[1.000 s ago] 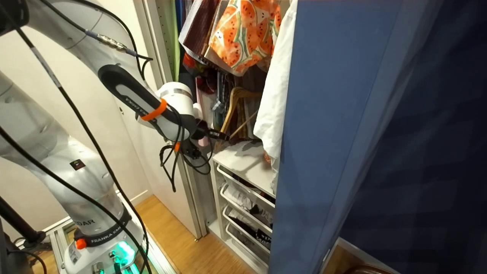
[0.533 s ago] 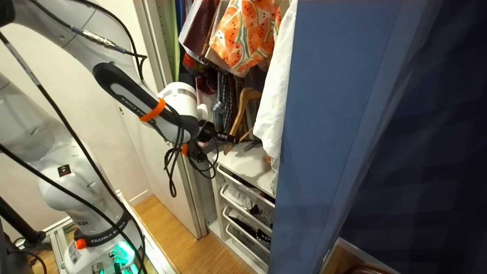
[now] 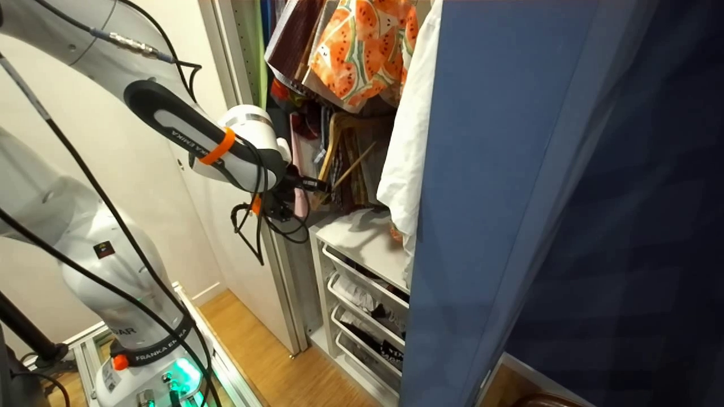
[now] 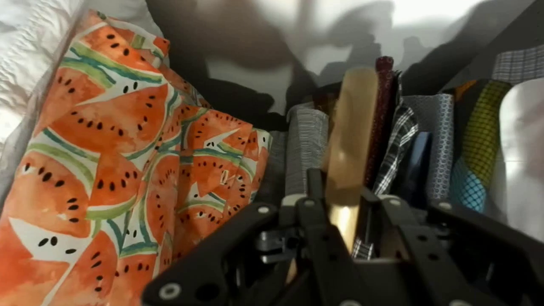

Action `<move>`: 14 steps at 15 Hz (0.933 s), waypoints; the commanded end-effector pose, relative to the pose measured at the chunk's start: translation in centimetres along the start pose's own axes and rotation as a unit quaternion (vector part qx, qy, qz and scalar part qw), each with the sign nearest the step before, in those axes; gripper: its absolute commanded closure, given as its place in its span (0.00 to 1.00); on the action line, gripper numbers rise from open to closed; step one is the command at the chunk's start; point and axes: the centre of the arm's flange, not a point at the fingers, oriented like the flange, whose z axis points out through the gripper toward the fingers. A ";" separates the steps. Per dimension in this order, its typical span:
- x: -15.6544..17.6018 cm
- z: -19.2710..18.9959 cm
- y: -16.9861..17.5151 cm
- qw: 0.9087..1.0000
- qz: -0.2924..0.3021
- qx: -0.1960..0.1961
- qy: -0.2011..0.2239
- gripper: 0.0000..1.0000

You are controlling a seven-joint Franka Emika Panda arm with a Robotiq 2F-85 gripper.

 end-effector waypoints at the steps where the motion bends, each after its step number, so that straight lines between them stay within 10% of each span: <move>1: 0.0 0.0 -0.2 1.000 0.003 0.002 0.001 0.84; 6: -2.2 -1.0 -2.0 1.000 -0.001 0.025 -0.018 0.96; 14: -6.4 -5.0 -2.1 0.997 -0.026 -0.057 -0.039 0.96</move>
